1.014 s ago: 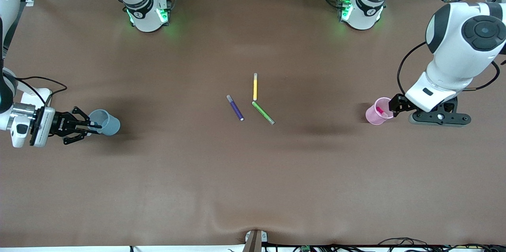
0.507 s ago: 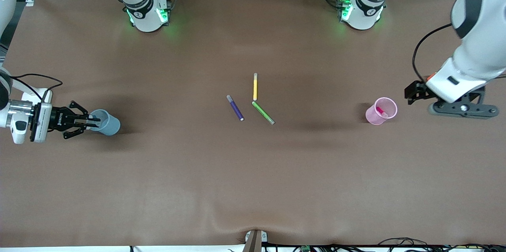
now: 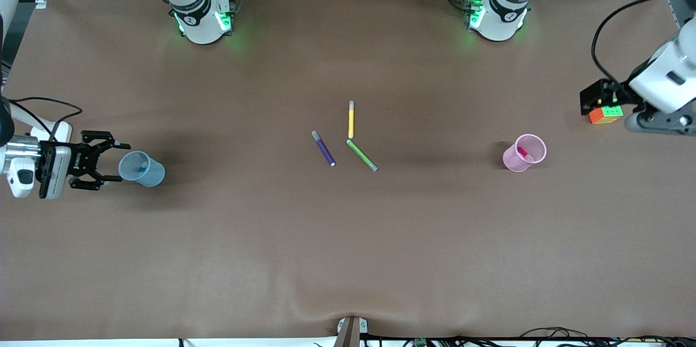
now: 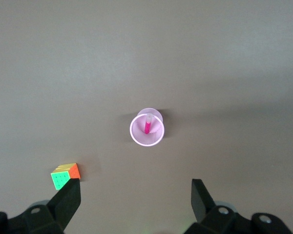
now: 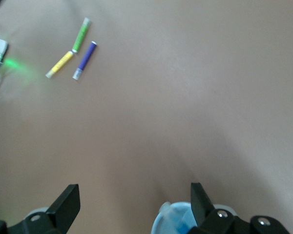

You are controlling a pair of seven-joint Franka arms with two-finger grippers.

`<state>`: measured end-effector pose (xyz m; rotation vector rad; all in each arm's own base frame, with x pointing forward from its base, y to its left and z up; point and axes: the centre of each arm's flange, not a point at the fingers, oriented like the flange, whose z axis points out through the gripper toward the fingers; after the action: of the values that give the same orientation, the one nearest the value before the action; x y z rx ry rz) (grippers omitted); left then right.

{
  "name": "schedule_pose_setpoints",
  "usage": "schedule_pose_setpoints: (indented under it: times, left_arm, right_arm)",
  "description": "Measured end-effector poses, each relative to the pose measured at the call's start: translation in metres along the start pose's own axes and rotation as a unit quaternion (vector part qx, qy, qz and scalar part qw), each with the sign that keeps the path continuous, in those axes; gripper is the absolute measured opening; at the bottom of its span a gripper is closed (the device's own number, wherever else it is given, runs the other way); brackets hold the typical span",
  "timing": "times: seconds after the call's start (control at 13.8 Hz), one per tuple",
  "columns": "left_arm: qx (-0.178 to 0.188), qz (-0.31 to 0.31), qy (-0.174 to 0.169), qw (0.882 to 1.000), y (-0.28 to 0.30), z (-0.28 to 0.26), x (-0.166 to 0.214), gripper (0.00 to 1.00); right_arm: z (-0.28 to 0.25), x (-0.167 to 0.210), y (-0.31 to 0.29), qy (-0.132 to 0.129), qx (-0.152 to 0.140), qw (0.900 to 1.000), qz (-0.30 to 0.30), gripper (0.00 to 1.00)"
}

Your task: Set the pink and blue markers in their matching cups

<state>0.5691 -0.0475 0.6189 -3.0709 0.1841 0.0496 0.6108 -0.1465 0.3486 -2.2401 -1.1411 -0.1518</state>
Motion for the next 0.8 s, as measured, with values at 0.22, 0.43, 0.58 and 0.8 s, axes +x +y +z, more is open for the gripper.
schedule_pose_setpoints:
  times: [0.22, 0.43, 0.58, 0.8]
  left_arm:
    - [-0.032, -0.012, -0.011, 0.999, -0.017, -0.018, -0.022, 1.0]
    - [-0.036, -0.013, -0.018, 0.999, -0.02, -0.033, -0.045, 1.0]
    - [-0.035, -0.013, -0.016, 0.999, -0.019, -0.035, -0.053, 1.0]
    - [-0.035, -0.01, -0.001, 0.999, -0.024, -0.041, -0.051, 1.0]
  right_arm:
    - [-0.016, 0.051, -0.035, -0.072, -0.043, 0.995, 0.049, 1.0]
    - [-0.022, 0.086, -0.066, -0.125, -0.089, 0.983, 0.103, 1.0]
    - [-0.028, 0.099, -0.081, -0.142, -0.119, 0.973, 0.135, 1.0]
    - [-0.048, 0.101, -0.093, -0.143, -0.159, 0.956, 0.201, 1.0]
